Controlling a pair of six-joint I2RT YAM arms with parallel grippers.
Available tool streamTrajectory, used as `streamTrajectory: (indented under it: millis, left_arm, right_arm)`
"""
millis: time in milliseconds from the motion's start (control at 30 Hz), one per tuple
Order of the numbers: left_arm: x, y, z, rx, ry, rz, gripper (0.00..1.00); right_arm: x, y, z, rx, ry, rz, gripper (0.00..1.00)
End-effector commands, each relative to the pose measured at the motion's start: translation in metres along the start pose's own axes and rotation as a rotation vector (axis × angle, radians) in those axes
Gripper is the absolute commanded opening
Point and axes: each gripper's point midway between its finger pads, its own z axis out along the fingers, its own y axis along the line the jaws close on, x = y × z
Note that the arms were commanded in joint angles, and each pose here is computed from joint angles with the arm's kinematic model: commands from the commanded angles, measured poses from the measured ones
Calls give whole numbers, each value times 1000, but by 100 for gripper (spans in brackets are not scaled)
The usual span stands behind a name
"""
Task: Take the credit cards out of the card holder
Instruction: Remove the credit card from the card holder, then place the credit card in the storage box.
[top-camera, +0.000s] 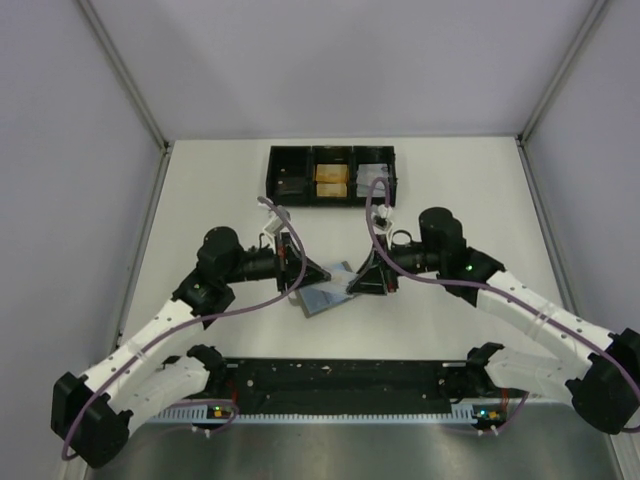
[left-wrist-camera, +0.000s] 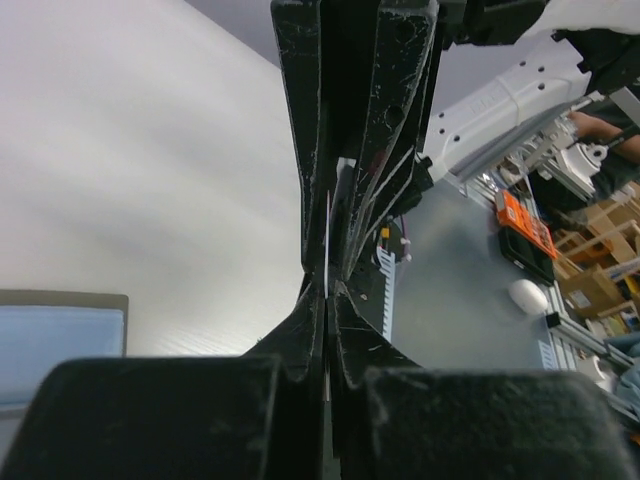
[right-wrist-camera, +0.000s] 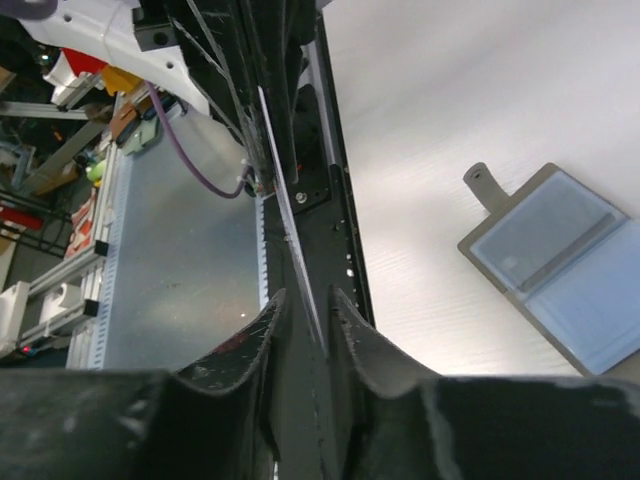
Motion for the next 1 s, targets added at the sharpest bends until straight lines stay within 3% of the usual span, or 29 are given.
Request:
streamTrajectory:
  millis: [0, 167, 233, 400, 767, 967]
  left_arm:
    - [-42, -12, -7, -21, -234, 34, 0]
    - [-56, -9, -25, -83, -442, 12, 0]
    - [-61, -6, -33, -106, -512, -14, 0]
    - [-66, -5, -41, -117, -590, -60, 0]
    - [-70, -11, -37, -52, -603, -117, 0]
    - [-67, -7, -35, -60, -595, -125, 0]
  right_arm:
    - [-40, 4, -5, 48, -140, -52, 28]
    - [-61, 1, -10, 77, -329, -3, 56]
    - [-64, 6, -9, 31, -371, 15, 61]
    - [-69, 16, -4, -57, -430, 46, 61]
    - [-85, 13, 5, -96, -499, 66, 51]
    - [-93, 16, 4, -116, -524, 76, 26]
